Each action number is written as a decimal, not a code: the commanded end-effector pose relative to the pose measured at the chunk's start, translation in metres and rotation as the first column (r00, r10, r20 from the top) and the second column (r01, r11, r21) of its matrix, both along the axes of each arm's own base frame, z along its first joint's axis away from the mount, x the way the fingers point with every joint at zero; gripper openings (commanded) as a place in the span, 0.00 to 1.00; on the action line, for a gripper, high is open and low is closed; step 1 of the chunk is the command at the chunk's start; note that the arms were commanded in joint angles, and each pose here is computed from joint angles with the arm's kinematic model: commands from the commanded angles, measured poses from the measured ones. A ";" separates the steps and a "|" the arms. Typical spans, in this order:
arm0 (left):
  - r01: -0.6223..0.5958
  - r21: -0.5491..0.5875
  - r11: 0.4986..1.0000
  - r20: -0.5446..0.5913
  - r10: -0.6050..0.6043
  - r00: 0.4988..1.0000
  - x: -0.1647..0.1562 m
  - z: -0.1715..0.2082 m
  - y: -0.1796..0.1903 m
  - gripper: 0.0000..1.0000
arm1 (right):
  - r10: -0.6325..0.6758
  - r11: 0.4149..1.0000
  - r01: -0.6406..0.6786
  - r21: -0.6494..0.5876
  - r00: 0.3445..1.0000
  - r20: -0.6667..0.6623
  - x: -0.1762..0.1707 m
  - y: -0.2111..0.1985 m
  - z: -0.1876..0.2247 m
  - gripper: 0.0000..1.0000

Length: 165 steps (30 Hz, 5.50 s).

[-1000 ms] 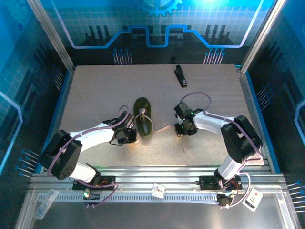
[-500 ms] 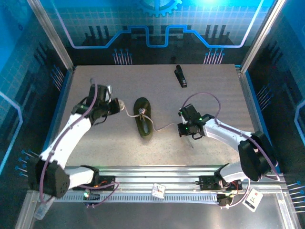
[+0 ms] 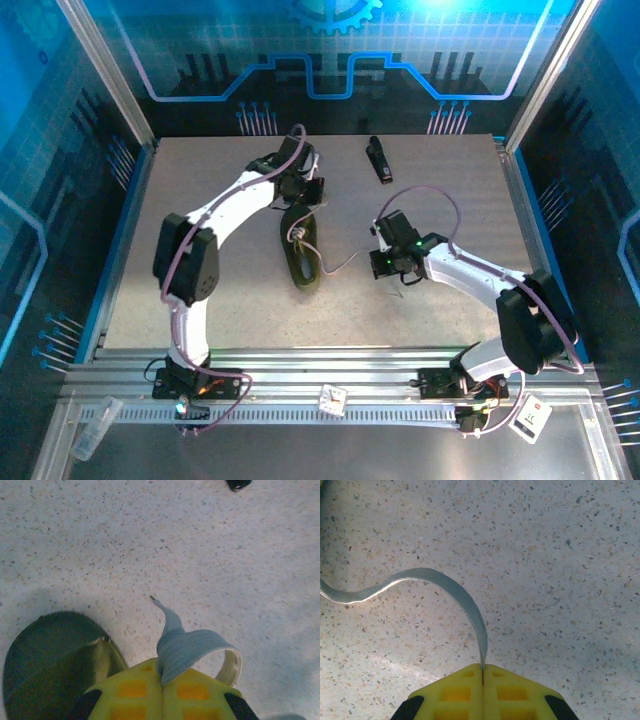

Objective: Tie the shoes

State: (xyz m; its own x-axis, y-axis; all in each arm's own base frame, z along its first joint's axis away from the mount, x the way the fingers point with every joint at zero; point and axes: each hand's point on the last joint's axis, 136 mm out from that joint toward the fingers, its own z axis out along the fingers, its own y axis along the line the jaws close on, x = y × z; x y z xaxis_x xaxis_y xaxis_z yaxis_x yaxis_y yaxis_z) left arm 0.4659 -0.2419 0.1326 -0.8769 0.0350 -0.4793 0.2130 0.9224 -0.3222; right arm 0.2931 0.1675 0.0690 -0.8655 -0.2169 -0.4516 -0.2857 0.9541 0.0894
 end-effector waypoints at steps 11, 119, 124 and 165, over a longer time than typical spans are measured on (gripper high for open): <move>0.014 0.073 0.997 0.006 -0.015 1.000 0.013 0.013 0.015 0.54 | 0.016 0.992 -0.022 -0.121 0.998 -0.054 0.016 -0.029 0.011 0.00; -0.108 0.057 0.992 0.021 0.107 0.994 -0.073 0.000 0.148 0.00 | 0.261 0.957 -0.226 0.180 0.945 -0.198 -0.030 0.156 -0.023 0.29; 0.042 0.080 0.996 0.043 -0.046 0.998 -0.120 -0.009 0.126 0.00 | 0.252 0.962 -0.226 0.150 0.949 -0.187 -0.038 0.138 -0.020 0.05; 0.563 0.307 0.767 0.196 -0.630 0.751 -0.131 -0.061 0.079 0.00 | 0.248 0.896 -0.196 0.397 0.965 -0.083 0.032 0.176 0.043 0.23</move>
